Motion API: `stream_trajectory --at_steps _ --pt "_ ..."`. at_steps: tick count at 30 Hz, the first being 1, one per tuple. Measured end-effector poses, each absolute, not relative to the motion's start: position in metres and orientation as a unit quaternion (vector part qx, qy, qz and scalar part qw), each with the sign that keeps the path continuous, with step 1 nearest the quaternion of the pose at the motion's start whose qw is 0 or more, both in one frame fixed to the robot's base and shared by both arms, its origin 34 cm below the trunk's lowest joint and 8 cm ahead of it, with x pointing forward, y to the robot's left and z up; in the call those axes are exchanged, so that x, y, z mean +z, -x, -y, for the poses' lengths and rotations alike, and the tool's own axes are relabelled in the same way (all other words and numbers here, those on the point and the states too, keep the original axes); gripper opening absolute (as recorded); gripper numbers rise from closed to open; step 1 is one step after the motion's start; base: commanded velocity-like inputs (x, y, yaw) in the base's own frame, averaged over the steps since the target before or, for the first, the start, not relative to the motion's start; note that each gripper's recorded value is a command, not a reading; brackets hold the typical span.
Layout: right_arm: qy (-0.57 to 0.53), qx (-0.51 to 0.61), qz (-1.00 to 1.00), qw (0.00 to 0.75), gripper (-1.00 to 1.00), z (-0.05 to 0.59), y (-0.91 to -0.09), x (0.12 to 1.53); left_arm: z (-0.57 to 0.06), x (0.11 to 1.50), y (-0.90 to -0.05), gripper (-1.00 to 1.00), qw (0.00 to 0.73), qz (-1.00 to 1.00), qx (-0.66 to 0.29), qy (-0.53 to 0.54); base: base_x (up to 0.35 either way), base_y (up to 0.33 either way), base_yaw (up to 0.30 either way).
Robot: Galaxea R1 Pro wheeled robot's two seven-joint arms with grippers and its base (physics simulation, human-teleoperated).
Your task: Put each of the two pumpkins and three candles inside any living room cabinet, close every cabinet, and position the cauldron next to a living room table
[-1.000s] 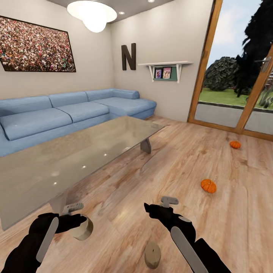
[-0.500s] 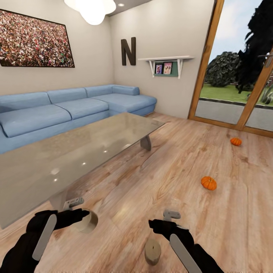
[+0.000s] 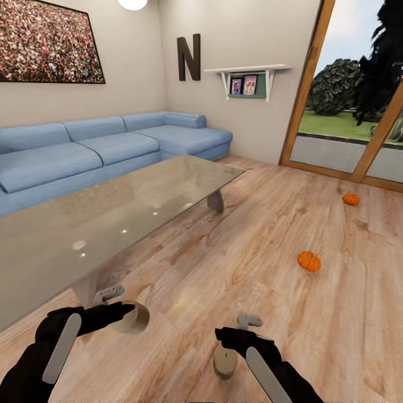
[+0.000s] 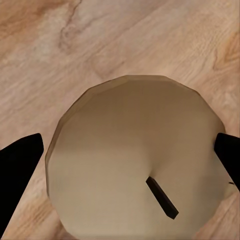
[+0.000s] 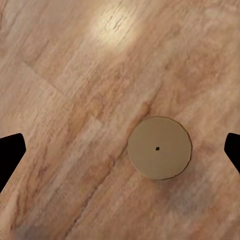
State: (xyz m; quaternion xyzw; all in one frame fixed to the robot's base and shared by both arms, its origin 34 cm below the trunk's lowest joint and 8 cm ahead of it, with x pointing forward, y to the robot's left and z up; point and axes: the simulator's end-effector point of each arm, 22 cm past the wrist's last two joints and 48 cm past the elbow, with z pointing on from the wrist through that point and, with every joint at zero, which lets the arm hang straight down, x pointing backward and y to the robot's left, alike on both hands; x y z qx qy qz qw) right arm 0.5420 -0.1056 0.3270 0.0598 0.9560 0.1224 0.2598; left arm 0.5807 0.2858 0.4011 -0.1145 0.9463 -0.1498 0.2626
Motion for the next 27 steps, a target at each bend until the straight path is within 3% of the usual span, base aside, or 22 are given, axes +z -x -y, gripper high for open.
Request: stream_trajectory --at_steps 16,27 --pt "-0.063 0.123 -0.964 0.227 1.0 0.104 -0.529 0.295 -0.285 0.367 -0.573 -1.0 0.23 -0.954 -0.151 0.121 0.0 0.0 0.0" --pt "-0.067 0.122 -0.968 0.209 1.0 0.104 -0.52 0.275 -0.29 0.369 -0.571 -1.0 0.213 -0.932 -0.242 0.165 0.0 0.0 0.0"
